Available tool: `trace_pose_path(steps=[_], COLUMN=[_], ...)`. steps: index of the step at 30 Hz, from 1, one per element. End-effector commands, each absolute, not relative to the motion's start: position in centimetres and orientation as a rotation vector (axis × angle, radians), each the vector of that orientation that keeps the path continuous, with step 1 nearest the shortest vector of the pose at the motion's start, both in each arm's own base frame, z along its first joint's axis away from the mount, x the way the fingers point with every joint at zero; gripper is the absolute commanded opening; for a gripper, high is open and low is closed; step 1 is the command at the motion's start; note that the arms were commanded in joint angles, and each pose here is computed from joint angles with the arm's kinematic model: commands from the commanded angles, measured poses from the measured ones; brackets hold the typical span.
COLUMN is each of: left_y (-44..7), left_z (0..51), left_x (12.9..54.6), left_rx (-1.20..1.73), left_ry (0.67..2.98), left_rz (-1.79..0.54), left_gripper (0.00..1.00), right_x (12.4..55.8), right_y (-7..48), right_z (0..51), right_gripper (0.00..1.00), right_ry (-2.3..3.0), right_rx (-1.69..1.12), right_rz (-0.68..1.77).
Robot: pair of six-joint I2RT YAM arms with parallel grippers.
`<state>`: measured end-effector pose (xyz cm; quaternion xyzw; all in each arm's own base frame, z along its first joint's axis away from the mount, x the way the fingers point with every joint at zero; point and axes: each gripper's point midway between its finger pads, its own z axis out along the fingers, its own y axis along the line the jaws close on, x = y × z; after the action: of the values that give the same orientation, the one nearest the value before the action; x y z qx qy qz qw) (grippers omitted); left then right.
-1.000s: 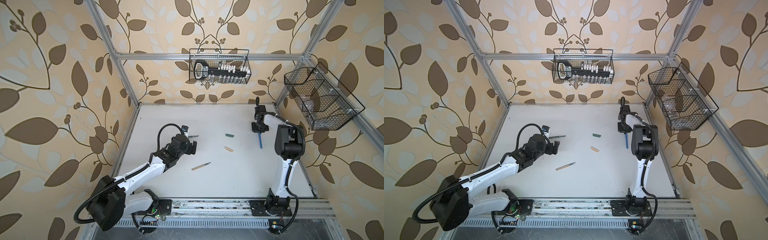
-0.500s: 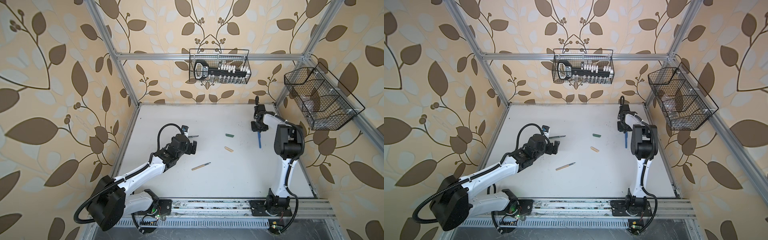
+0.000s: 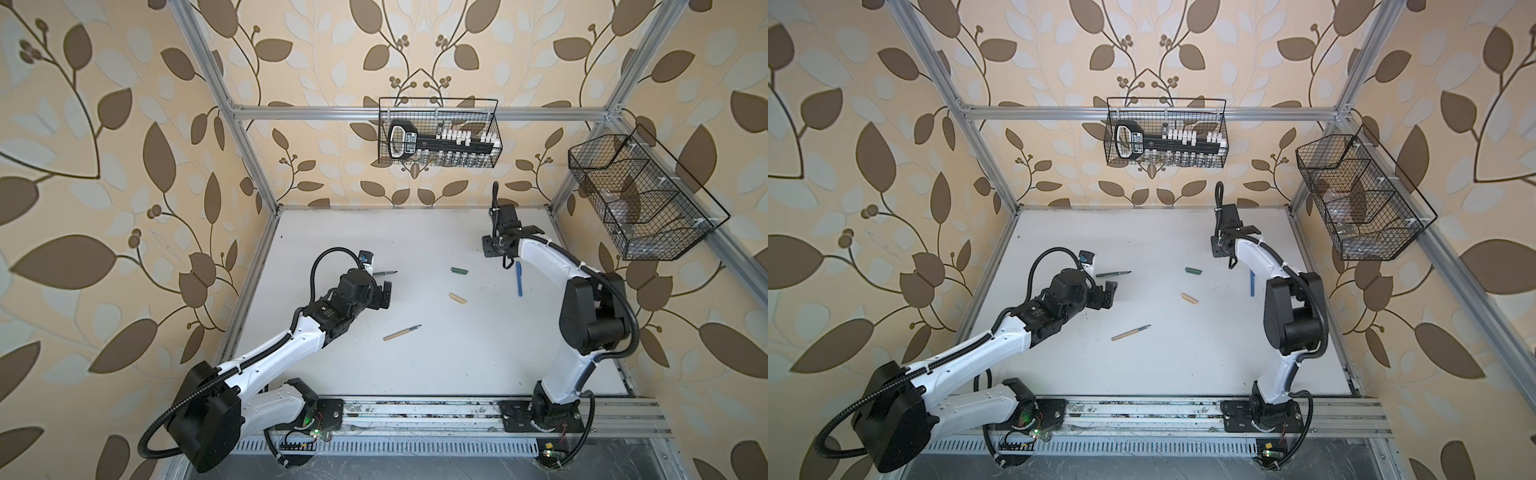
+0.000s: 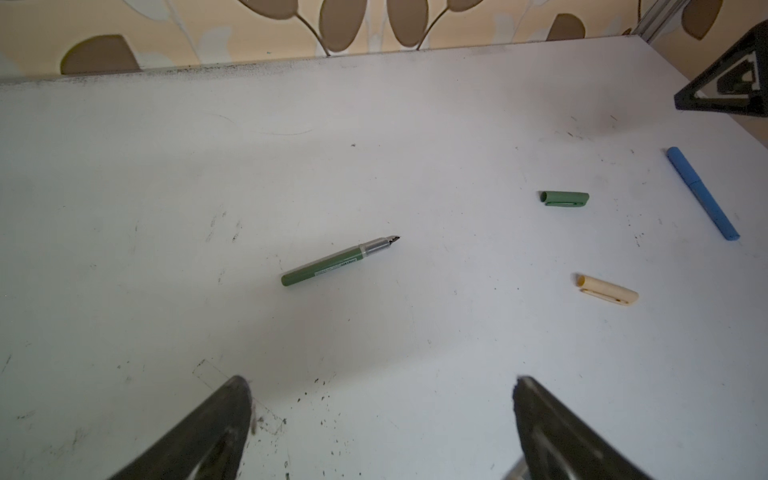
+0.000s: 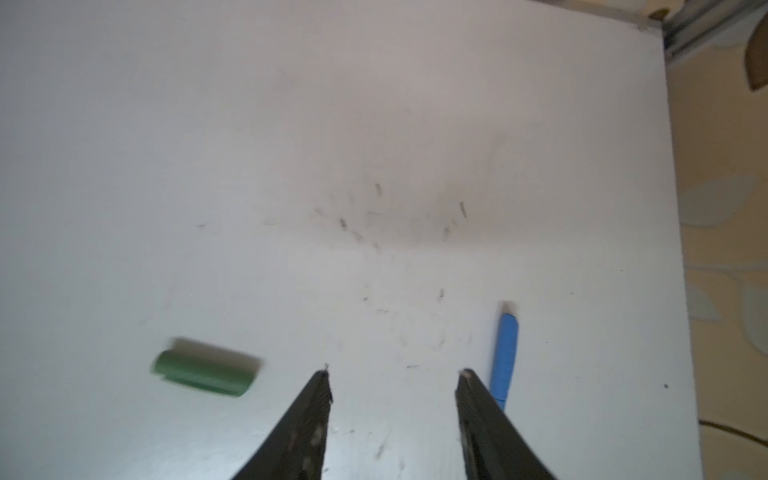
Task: Insert the pens into the pen caps
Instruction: 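Open the right gripper and draw it back from the blue pen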
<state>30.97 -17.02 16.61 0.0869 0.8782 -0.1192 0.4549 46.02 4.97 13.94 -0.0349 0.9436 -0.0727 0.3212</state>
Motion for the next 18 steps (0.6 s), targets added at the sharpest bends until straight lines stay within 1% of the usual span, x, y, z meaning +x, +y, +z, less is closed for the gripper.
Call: trace_pose_path(steps=[1, 3, 6, 11, 14, 18], left_y=[-18.7, -19.1, -18.7, -16.9, -16.1, -15.0], left_z=[18.8, 18.8, 18.9, 19.1, 18.5, 17.5], left_x=[30.0, 29.1, 28.1, 26.7, 26.3, 26.5], left_rx=[0.271, 0.270, 0.207, 0.131, 0.108, 0.056], left_ry=[2.205, 2.266, 2.293, 2.270, 2.274, 2.259], left_rz=[-0.417, -0.461, -0.510, -0.498, -0.466, -0.418], left_gripper=[0.99, 0.99, 0.99, 0.99, 0.99, 0.99], right_x=[43.1, 40.7, 36.9, 31.8, 30.4, 30.2], right_y=[10.4, 13.1, 16.2, 18.5, 18.8, 18.9], right_z=[14.7, 15.8, 15.9, 12.4, 10.3, 8.4], right_gripper=[0.53, 0.54, 0.57, 0.59, 0.60, 0.60], right_ry=[2.421, 2.366, 2.330, 2.417, 2.438, 2.480], right_rx=[-0.168, -0.208, -0.270, -0.340, -0.334, -0.350], right_rz=[0.113, 0.248, 0.330, 0.354, 0.386, 0.412])
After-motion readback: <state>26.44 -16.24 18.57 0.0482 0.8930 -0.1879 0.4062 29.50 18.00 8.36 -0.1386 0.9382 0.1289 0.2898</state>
